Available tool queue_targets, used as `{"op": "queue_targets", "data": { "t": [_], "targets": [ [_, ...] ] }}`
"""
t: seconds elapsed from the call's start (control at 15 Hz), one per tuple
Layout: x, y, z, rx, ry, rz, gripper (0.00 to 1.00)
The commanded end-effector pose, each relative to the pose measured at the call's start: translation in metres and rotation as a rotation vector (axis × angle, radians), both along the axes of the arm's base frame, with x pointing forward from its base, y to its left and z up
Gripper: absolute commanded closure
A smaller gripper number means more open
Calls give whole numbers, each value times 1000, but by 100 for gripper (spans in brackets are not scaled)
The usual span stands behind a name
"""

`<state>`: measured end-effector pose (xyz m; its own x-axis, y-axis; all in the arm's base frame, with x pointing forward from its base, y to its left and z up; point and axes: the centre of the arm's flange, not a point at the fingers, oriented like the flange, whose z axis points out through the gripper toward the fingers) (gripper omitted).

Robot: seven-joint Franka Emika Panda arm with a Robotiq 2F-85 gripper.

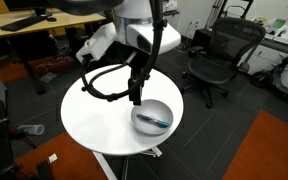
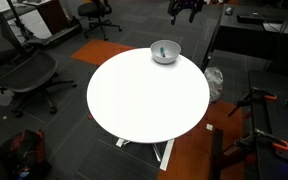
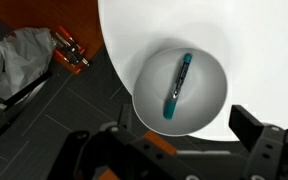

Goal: Take the marker out of the bowl and put it on the table

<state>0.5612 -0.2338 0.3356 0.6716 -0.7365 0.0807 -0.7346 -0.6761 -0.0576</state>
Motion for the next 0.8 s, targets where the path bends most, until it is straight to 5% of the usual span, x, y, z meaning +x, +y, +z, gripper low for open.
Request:
{"op": "queue_targets", "data": {
  "t": [0.0,0.73],
  "targets": [
    [20,-5,-17,22,20,-38,0],
    [57,-17,-77,20,73,-57,0]
  ]
}}
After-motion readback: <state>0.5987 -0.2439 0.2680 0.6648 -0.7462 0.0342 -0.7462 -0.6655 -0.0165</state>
